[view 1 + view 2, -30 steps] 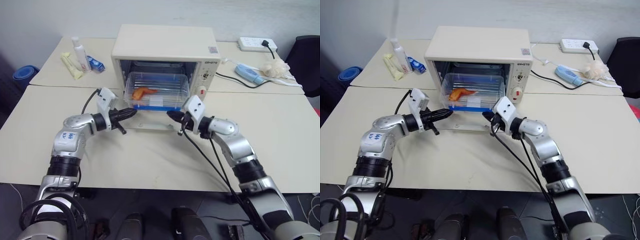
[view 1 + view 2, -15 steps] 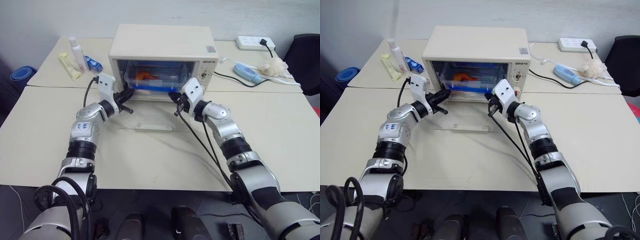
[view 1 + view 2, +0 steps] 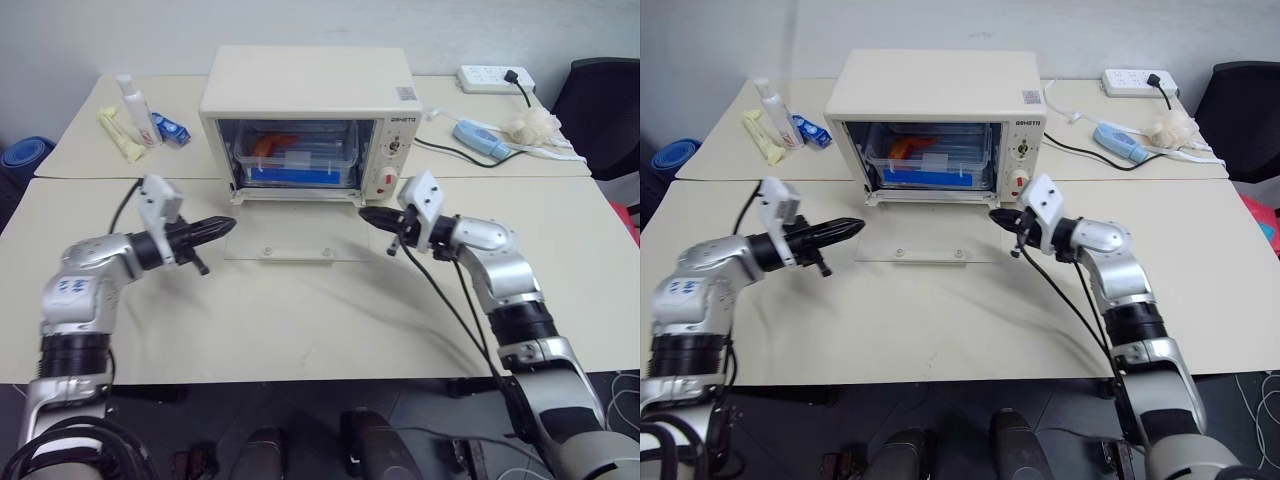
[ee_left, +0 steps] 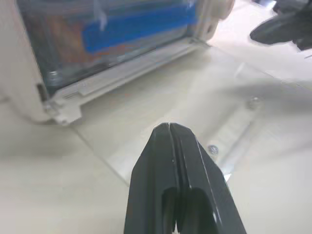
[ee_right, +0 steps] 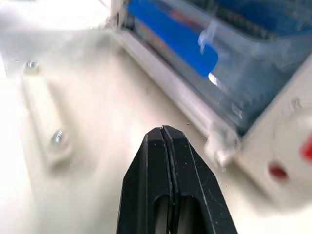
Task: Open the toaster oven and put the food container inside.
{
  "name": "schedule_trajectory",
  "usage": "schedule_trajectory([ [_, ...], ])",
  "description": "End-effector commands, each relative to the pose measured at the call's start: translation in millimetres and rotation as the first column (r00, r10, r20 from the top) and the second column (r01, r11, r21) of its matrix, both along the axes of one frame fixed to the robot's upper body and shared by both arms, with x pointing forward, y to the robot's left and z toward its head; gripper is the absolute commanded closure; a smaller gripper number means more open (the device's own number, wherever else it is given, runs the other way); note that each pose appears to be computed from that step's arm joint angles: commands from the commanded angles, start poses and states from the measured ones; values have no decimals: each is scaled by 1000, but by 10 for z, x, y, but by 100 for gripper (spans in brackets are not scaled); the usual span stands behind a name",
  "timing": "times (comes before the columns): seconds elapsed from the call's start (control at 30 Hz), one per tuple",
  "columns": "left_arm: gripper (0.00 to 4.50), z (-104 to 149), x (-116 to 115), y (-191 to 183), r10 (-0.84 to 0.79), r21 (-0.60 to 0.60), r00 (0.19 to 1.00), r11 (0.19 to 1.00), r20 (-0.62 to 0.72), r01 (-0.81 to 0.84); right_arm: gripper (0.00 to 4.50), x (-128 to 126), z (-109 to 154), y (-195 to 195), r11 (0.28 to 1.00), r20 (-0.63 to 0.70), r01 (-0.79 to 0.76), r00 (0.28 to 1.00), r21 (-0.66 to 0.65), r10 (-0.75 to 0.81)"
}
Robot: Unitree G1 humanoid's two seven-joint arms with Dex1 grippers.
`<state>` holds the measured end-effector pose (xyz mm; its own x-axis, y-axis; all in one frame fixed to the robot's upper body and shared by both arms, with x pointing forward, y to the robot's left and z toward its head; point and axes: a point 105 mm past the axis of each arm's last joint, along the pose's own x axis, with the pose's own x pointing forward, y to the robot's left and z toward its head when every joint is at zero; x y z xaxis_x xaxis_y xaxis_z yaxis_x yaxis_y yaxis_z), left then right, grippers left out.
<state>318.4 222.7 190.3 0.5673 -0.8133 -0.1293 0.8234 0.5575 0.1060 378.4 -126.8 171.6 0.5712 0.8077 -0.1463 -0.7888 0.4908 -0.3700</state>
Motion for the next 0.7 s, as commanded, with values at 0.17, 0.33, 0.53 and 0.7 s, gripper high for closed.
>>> schedule_trajectory([
  [0.17,287,305,-448,179,-155,1,984,988,92,156,450,-24,-448,-406,996,-74,32,997,-81,-38],
  [0.33,142,222,-462,233,-128,-54,990,990,67,132,450,-67,-560,-131,994,-66,-108,992,6,108],
  [0.53,1,201,-446,307,-41,-154,995,987,86,54,450,-59,-231,97,962,57,-182,983,205,174],
  [0.7,1,327,-431,326,32,-300,993,954,111,3,450,-76,12,127,939,132,-205,976,275,174],
])
